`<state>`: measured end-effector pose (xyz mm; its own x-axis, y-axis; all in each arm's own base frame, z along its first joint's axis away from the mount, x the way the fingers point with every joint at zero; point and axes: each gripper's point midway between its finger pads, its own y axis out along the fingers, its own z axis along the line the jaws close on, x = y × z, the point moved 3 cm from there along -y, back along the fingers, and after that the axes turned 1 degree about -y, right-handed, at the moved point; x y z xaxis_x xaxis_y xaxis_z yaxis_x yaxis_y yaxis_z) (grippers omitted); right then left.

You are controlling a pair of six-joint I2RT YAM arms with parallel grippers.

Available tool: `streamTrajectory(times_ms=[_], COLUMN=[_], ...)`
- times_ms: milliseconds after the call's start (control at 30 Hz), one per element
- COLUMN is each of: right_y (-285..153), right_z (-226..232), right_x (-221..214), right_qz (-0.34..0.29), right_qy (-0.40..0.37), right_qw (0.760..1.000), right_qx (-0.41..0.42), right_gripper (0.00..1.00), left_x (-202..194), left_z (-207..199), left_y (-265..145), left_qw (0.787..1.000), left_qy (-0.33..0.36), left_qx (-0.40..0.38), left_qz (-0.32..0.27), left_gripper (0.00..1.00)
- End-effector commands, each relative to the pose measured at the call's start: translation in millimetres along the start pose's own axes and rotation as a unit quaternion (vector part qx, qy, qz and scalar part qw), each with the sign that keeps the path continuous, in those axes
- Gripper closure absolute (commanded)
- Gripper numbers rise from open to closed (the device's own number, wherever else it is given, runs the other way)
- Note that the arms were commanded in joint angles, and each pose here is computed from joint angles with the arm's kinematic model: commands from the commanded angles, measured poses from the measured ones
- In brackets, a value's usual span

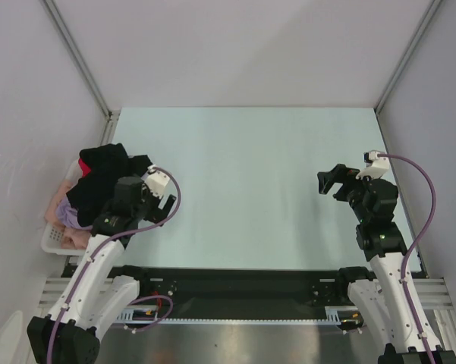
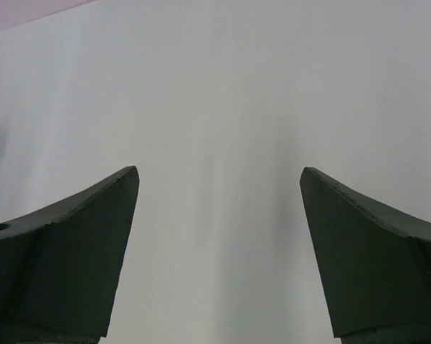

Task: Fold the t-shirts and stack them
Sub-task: Grab the tshirt from the pile

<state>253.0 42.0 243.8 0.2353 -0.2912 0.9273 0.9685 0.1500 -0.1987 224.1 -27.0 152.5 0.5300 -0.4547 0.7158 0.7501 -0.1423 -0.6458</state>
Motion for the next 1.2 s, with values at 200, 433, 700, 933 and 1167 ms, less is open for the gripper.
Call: streamTrajectory(times_ms=[200, 433, 700, 933, 1167], right_y=[0.9, 1.9, 0.7, 0.5, 1.2], right_z=[6.4, 6.1, 6.2, 7.1, 22.6], right_x=[15.7, 12.4, 12.2, 14.8, 33.1], right_qz=[-0.025, -0.017, -0.016, -0.019, -0.028], right_qy=[-0.006, -0.006, -0.007, -0.007, 0.004], right_qw=[1.000, 1.000, 1.000, 1.000, 0.998], right_qx=[0.015, 0.017, 0.016, 0.017, 0.050], right_gripper=[0.00, 0.00, 0.00, 0.00, 0.00], left_x=[74.6, 56.4, 30.9, 89.9, 239.5], left_z=[65.1, 133.9, 170.9, 167.3, 111.0], left_y=[-62.4, -40.0, -3.7, -36.7, -131.9], left_qw=[0.992, 0.984, 0.969, 0.983, 0.976], left_qy=[0.021, -0.031, -0.058, -0.070, 0.014], left_qx=[0.122, 0.152, 0.179, 0.170, 0.088], left_qz=[-0.019, 0.090, 0.158, 0.014, -0.201], left_gripper=[0.00, 0.00, 0.83, 1.00, 1.00])
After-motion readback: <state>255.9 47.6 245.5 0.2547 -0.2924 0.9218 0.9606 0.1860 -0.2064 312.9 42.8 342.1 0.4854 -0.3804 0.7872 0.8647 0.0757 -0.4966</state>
